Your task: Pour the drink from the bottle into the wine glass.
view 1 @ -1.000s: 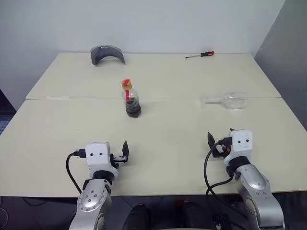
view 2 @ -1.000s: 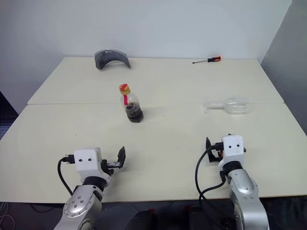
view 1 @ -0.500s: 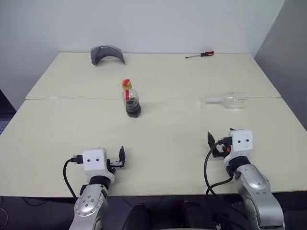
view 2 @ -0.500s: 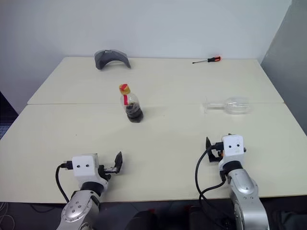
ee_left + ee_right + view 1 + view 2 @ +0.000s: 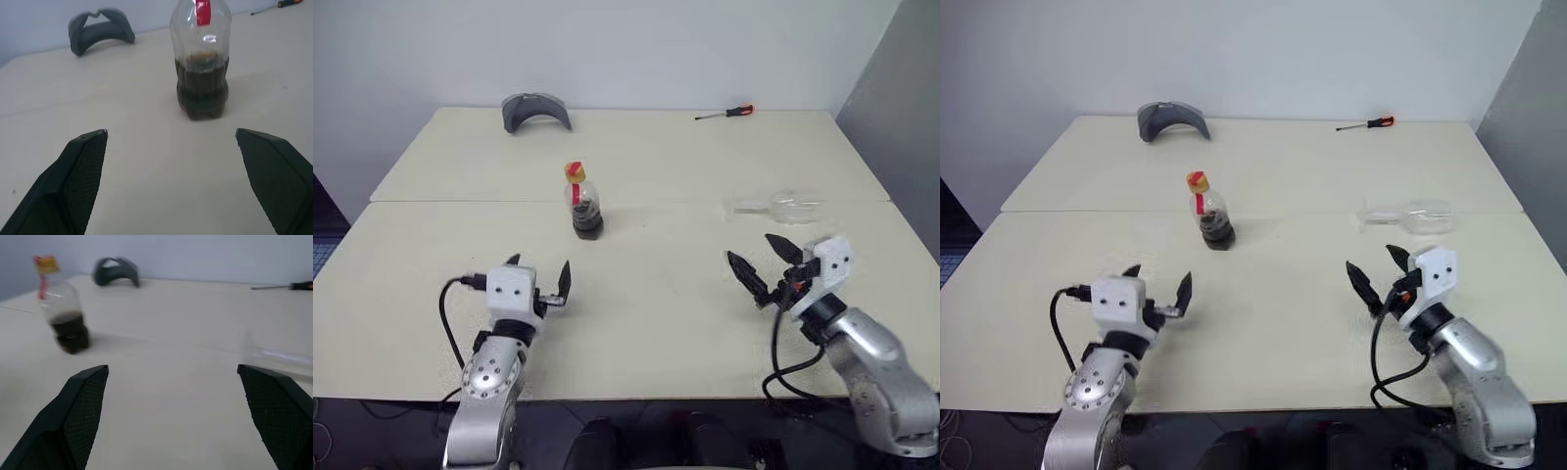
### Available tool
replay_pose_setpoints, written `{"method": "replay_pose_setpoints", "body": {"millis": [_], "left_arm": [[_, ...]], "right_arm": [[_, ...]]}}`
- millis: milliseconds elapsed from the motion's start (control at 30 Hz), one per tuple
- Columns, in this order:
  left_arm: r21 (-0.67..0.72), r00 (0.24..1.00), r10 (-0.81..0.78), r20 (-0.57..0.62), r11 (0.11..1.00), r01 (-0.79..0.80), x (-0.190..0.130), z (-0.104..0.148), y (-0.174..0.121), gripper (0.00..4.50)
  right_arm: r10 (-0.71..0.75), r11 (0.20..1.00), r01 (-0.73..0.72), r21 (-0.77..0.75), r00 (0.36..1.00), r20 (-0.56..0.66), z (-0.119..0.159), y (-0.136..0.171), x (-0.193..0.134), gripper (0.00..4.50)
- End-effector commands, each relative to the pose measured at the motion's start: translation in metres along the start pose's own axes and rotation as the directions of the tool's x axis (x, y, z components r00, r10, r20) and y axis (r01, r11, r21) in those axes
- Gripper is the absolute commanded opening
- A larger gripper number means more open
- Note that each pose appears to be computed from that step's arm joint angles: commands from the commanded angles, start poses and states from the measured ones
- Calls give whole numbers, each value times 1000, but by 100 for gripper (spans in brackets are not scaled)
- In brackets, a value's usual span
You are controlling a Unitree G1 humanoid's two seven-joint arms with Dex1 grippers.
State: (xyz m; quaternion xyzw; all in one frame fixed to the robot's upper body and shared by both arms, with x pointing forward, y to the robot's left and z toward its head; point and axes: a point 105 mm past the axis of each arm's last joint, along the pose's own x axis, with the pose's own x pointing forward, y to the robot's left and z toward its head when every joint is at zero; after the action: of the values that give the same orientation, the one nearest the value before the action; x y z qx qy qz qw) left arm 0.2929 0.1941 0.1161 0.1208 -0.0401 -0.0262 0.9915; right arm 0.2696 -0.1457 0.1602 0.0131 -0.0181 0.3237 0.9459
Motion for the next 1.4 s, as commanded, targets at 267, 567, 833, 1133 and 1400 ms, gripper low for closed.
{"method": "replay_pose_setpoints", "body": {"millis": [267,567,833,1133,1400], "left_arm": [[-22,998,27,63,999,-26,17,15,-9,449],[-63,994,69,80,996,-64,33,22,-9,449],[-136,995,-27,94,990,40,61,24,-24,449],[-131,995,-34,96,990,47,76,22,-27,449],[-142,991,-42,127,988,61,98,27,-35,449]], "right_arm": [[357,933,-358,39,934,28,33,34,1,450],[361,932,-361,34,933,7,34,33,13,450],[336,941,-337,31,941,25,36,31,19,450],[311,950,-312,21,950,34,36,30,18,450],[301,953,-302,25,953,39,34,30,18,450]]}}
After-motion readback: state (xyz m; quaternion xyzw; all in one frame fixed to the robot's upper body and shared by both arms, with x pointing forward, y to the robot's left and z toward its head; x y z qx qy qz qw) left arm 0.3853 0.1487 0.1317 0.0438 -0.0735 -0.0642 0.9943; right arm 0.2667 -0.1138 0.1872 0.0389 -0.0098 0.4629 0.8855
